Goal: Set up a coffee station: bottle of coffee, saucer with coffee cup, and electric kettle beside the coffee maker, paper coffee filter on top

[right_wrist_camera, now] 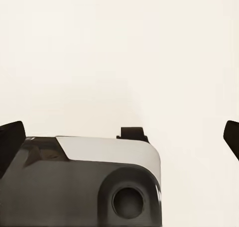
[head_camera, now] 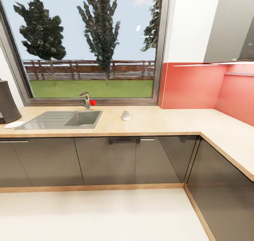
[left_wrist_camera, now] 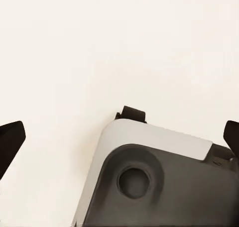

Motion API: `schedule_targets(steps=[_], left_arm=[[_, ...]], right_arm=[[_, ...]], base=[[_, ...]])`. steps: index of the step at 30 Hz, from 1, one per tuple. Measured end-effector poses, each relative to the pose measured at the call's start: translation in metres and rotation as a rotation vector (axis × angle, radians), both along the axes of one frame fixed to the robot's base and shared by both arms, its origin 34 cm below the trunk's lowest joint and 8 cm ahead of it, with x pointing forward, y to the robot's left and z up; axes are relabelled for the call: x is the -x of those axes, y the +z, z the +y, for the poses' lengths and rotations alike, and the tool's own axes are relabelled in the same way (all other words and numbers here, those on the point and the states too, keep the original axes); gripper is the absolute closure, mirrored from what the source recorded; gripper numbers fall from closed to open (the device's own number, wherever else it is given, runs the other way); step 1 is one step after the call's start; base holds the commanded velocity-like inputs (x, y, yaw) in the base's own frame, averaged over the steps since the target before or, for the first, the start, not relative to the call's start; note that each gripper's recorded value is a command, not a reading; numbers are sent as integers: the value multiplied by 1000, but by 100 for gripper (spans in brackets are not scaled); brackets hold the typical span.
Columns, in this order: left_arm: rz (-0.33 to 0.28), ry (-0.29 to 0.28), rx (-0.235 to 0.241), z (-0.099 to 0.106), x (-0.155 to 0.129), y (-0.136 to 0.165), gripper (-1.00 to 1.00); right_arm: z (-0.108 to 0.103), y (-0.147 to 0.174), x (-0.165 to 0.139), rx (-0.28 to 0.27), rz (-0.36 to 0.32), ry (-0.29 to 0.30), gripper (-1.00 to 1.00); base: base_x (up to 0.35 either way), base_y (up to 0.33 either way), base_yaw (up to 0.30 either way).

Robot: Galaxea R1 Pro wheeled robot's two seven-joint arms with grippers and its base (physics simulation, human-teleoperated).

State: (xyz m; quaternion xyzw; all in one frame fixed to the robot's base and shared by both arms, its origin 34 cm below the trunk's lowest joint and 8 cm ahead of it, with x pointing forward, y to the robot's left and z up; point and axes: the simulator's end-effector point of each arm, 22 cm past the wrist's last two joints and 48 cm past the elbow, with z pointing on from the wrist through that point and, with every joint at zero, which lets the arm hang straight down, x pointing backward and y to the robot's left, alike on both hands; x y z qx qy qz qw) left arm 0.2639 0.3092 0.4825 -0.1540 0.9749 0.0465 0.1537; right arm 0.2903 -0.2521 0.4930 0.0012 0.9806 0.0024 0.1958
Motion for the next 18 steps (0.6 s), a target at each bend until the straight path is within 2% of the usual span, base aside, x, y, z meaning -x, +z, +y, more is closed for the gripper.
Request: schedule_targets(steps=[18], left_arm=[[1,1,2,-1,1,27,-100]], right_arm=[[1,27,1,-1,1,1,-100]], base=[[0,0,0]])
